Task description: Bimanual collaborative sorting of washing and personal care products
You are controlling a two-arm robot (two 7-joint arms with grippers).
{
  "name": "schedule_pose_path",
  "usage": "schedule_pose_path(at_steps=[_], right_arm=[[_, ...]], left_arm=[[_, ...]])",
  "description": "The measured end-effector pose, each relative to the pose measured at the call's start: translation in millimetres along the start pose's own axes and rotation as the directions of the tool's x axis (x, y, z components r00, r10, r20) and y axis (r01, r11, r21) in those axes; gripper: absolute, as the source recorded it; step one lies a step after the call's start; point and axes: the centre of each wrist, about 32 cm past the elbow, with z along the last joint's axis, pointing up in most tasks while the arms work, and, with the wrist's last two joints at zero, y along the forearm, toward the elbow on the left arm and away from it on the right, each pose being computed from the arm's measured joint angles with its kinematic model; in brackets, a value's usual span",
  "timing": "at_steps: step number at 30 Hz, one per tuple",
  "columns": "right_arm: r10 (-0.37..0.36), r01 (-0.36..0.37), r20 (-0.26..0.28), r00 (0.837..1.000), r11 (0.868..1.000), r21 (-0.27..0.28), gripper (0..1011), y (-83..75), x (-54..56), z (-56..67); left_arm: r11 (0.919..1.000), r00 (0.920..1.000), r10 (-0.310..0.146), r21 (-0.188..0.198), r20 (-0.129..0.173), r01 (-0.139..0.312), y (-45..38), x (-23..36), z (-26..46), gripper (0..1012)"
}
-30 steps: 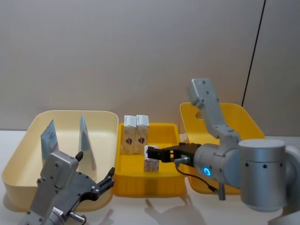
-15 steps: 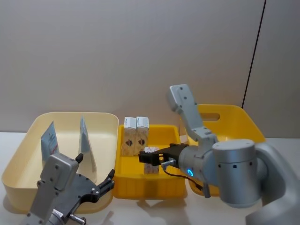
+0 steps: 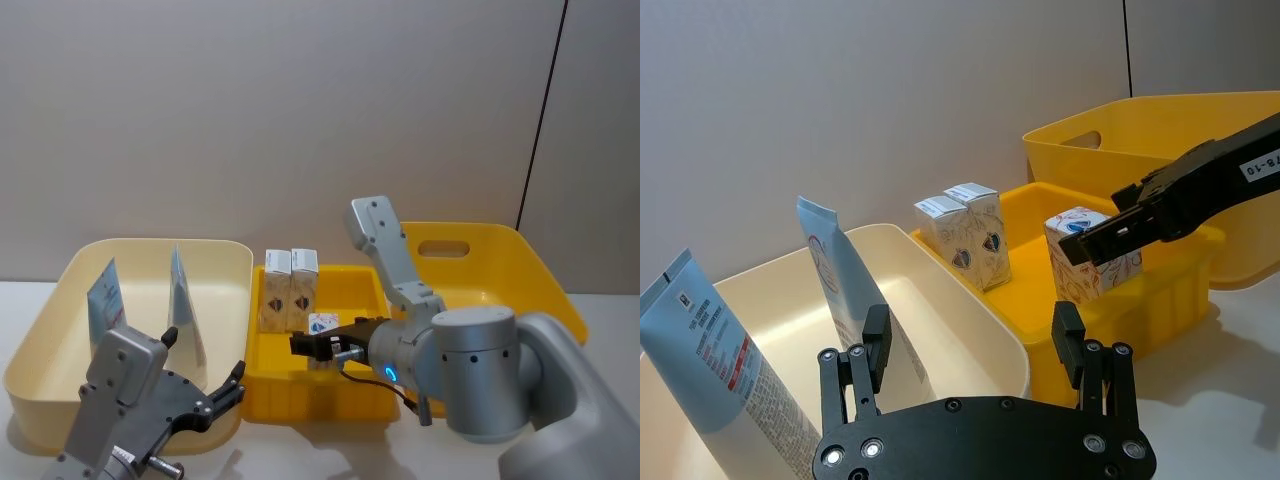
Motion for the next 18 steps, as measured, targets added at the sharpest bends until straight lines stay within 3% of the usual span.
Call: schedule_pose_path(at_steps=[18], right_arm=[[0.023,-0.023,-0.056,0.998,1.000,-0.002,1001,15.0,2.6,-6.6]], left_arm=[[1.0000,1.0000,0.000,0.000,0.000,0.000,0.0,0.0,0.0,1003]])
